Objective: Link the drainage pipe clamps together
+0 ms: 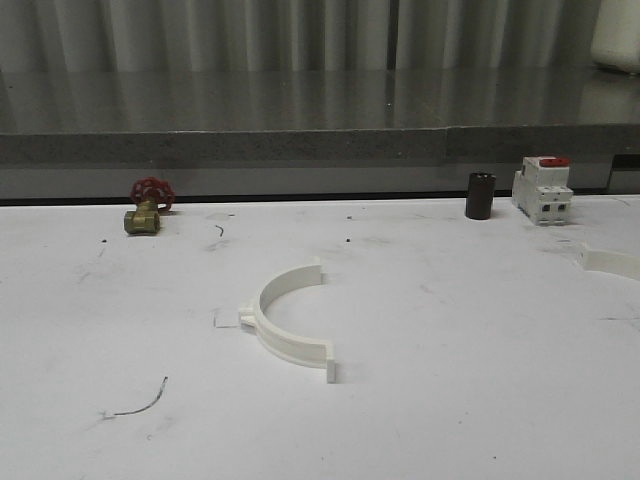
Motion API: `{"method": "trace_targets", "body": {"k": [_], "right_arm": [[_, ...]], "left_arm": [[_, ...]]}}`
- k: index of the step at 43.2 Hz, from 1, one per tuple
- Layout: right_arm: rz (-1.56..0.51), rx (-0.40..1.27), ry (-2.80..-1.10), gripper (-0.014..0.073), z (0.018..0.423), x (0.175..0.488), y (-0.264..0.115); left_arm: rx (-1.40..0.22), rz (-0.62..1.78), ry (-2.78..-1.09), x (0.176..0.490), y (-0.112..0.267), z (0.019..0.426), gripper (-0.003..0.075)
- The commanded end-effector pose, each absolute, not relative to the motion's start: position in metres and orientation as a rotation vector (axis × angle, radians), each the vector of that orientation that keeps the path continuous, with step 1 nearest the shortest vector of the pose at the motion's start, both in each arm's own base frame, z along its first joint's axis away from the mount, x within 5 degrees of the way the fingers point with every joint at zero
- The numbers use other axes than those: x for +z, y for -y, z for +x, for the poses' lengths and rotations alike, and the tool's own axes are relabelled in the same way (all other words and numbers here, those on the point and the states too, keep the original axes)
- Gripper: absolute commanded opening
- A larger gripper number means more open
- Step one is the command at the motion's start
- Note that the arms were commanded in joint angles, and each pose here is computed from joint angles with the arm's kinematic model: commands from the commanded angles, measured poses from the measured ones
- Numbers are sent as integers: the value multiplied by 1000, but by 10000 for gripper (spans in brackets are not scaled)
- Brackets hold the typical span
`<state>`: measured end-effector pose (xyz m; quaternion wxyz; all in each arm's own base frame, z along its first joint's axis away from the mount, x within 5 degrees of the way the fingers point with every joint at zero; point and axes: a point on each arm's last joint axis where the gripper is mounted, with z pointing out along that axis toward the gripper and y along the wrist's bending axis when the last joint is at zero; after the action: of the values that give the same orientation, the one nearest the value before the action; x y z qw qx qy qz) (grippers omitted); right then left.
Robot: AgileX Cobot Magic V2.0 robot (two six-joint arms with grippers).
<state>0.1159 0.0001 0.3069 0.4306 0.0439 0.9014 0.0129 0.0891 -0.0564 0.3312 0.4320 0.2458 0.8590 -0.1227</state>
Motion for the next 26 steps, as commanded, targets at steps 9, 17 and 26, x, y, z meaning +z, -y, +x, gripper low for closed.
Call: {"method": "trace_targets", "body": {"k": [9,17,26], "right_arm": [[110,-16,-2317,542,146,352,2],[119,-65,-2430,542,183,353,5],[162,-31,-2537,542,231,343,19]], "left_arm": [[-339,570,-2052,345,58,92,260],[-339,570,-2052,345,58,92,260],[-339,570,-2052,345,58,92,260]]}}
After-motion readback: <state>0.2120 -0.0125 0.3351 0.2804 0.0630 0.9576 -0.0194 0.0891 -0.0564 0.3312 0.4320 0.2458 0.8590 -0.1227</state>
